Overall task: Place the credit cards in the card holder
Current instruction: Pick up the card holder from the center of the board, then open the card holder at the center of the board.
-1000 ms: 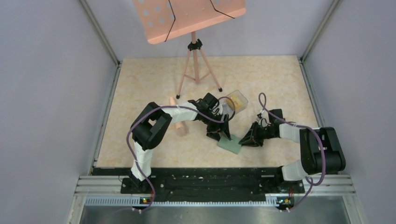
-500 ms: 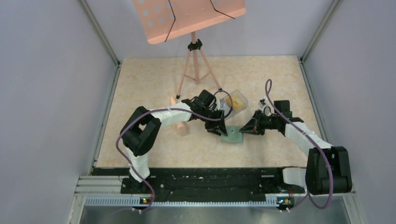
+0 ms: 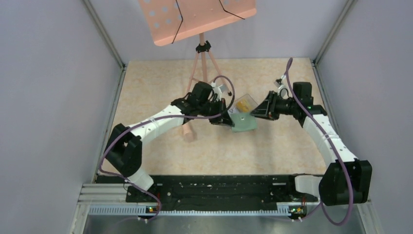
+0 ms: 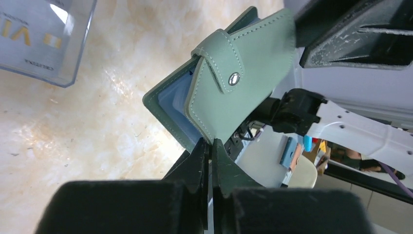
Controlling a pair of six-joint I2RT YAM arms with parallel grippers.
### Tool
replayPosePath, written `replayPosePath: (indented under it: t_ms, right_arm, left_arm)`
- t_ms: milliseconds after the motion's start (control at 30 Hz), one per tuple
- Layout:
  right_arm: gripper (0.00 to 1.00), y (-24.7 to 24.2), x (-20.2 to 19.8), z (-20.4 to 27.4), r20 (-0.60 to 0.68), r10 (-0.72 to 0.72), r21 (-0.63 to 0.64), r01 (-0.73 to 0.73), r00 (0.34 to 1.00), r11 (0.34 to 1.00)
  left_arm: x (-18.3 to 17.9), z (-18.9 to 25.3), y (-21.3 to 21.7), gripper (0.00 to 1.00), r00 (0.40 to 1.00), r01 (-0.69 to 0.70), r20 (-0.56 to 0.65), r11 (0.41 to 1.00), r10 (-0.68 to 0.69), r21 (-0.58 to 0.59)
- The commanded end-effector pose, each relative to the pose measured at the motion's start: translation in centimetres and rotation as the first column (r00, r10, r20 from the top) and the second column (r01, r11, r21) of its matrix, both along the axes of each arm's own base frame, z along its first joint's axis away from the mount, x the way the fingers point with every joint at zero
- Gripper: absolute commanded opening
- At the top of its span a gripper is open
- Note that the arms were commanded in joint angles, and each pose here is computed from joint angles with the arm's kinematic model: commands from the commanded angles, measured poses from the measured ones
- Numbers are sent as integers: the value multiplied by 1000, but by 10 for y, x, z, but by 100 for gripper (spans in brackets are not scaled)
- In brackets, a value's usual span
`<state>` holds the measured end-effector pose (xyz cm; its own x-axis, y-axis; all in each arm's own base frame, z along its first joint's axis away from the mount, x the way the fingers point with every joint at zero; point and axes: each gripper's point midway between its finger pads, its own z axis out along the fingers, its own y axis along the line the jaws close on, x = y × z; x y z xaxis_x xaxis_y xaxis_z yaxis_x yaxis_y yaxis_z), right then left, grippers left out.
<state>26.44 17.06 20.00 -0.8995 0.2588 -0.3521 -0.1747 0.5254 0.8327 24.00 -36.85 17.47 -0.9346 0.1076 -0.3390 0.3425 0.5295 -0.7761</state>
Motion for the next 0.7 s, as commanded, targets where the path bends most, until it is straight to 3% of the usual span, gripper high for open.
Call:
replayPosePath:
  t_ms: [0, 133, 267, 400, 667]
  right_arm:
    - [37, -1, 18, 26, 74, 20, -38, -18, 997, 999]
    - [57, -5, 22, 29, 93, 41, -82, -33, 995, 996]
    - [71, -1, 25, 43, 157, 97, -77, -86, 983, 993]
    - [74, 9, 24, 52, 198, 183, -37, -179, 963, 983]
    - [74, 63, -6, 34, 185, 424, 5, -433, 886, 902]
  left_arm:
    - [19, 57, 12, 0, 988, -31, 147, 996, 44, -89]
    - [25, 68, 38, 0, 978, -40, 205, 998, 47, -37]
    - [16, 71, 58, 0, 958, 45, 278, 995, -68, 90]
    - [-5, 76, 67, 0, 937, 185, 274, 974, -216, 132]
    - [-45, 112, 53, 0, 897, 404, 221, 913, -384, -52]
